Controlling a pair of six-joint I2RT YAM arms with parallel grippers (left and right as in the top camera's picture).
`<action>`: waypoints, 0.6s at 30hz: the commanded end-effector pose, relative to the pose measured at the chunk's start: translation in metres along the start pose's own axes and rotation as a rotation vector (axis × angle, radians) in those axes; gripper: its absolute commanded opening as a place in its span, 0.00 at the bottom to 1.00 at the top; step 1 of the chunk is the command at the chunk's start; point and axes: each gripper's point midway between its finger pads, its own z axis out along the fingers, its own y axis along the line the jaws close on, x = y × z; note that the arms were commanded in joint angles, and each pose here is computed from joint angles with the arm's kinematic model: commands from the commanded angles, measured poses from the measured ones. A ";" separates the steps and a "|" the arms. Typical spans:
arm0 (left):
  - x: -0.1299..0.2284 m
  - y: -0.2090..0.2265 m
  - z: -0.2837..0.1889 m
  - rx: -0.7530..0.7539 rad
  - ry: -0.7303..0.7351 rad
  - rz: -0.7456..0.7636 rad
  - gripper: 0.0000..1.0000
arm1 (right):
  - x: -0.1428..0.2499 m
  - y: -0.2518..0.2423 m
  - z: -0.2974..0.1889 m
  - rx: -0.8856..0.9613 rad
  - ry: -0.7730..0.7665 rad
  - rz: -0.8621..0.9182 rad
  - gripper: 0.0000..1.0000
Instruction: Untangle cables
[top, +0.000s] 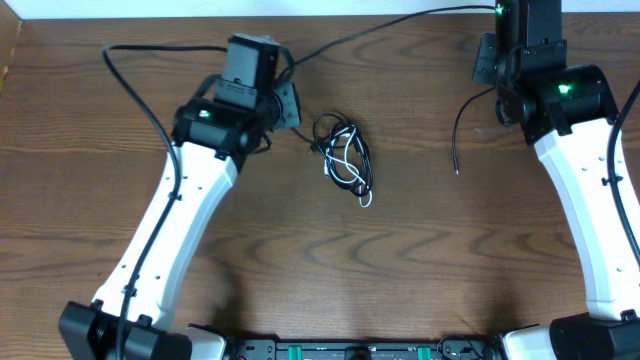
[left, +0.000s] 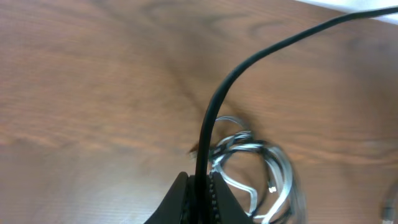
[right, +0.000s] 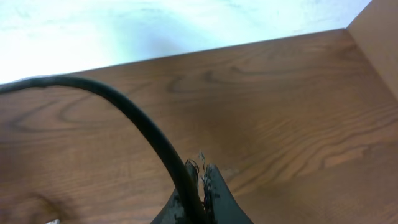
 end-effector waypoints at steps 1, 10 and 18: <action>-0.023 -0.036 -0.034 0.250 -0.060 0.018 0.08 | -0.010 -0.005 -0.010 -0.039 -0.018 0.062 0.01; -0.028 -0.114 -0.075 0.725 -0.068 0.153 0.08 | -0.007 -0.017 0.001 -0.172 0.055 0.139 0.01; -0.008 -0.111 -0.066 0.704 -0.032 0.285 0.09 | 0.002 -0.048 0.009 -0.169 0.115 0.200 0.01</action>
